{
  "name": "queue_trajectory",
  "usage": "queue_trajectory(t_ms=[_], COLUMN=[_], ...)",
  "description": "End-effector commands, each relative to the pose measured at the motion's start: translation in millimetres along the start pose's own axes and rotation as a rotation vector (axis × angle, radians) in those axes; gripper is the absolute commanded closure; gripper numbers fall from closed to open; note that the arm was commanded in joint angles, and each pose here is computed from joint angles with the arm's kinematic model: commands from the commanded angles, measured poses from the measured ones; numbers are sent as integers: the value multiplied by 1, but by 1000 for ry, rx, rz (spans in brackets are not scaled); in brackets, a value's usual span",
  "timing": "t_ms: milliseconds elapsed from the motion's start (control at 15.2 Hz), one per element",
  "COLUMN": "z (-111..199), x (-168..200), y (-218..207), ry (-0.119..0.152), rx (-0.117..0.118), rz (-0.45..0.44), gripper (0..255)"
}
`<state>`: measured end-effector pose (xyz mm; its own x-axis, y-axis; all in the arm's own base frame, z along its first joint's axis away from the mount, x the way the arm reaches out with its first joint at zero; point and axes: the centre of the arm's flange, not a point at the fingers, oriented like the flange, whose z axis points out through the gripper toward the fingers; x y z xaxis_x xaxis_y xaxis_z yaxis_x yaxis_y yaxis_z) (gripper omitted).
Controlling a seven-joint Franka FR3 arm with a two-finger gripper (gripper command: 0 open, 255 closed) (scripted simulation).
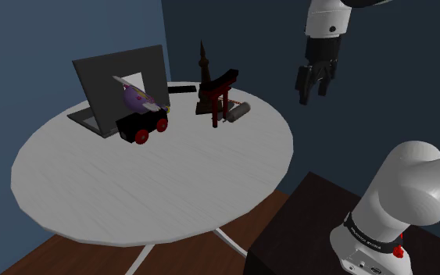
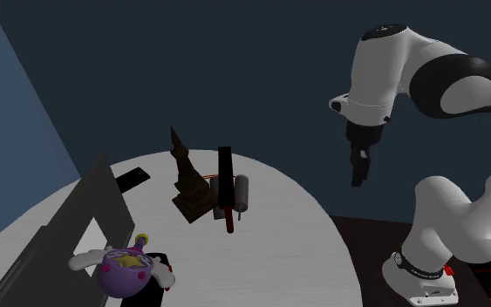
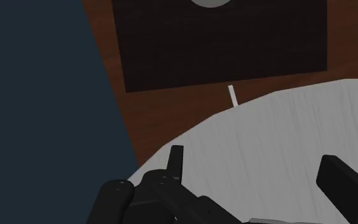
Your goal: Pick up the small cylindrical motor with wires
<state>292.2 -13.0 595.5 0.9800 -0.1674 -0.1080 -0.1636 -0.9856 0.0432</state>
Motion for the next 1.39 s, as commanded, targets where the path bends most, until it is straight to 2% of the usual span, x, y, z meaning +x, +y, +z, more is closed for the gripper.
queue_trajectory(t_ms=[0, 1320], z=[0, 75], x=[0, 242], y=[0, 74], ry=[0, 10], rx=[0, 31], rz=[0, -85], gripper=[0, 0])
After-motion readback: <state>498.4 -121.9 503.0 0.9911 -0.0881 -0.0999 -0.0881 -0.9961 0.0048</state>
